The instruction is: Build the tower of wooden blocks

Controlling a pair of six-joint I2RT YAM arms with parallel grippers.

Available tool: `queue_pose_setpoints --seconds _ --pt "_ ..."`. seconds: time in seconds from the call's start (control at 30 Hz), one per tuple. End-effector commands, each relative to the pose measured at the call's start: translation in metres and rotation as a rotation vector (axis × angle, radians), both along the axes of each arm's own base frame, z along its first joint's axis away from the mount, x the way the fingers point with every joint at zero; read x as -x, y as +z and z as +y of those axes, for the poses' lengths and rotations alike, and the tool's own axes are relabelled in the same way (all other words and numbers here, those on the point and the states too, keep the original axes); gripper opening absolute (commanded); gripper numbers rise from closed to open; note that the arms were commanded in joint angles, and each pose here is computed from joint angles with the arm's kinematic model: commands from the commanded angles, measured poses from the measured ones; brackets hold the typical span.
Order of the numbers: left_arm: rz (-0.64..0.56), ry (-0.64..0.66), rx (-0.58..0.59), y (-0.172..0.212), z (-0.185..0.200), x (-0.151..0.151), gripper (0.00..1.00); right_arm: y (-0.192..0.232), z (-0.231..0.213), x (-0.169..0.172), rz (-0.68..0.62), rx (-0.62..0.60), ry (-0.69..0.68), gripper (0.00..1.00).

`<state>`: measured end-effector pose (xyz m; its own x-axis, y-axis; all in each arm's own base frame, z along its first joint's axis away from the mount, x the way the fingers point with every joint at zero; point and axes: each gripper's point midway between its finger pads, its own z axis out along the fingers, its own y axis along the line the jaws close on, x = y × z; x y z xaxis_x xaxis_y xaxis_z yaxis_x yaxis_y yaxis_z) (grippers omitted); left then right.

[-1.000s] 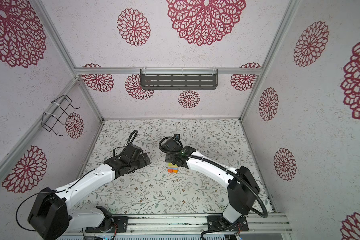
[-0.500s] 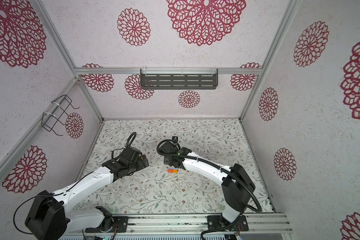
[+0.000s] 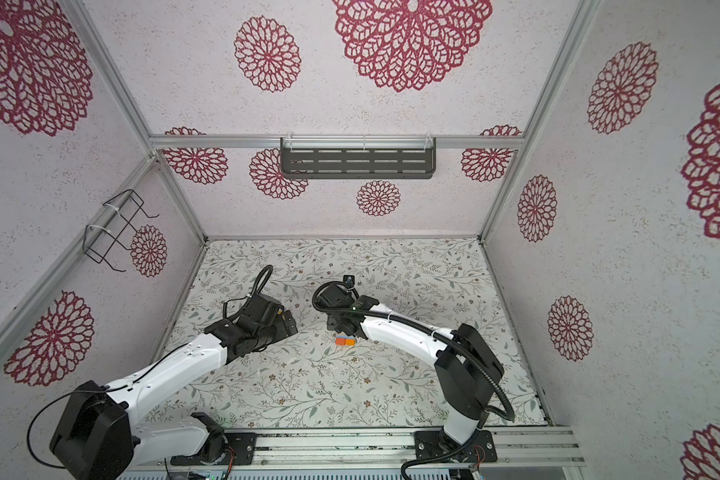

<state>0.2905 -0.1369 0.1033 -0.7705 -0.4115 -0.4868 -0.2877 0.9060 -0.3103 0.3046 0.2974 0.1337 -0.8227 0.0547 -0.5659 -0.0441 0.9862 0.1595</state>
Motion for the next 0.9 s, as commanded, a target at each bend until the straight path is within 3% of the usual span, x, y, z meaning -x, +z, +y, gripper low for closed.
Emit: queue_pose_setpoints --seconds 0.0,0.87 --pt "-0.012 0.018 -0.004 0.0 0.004 -0.001 0.97 0.001 0.0 0.0 -0.01 -0.007 -0.014 0.37" --pt "-0.008 0.023 -0.009 -0.002 0.008 0.001 0.97 -0.003 -0.001 -0.004 -0.015 0.029 -0.009 0.39"
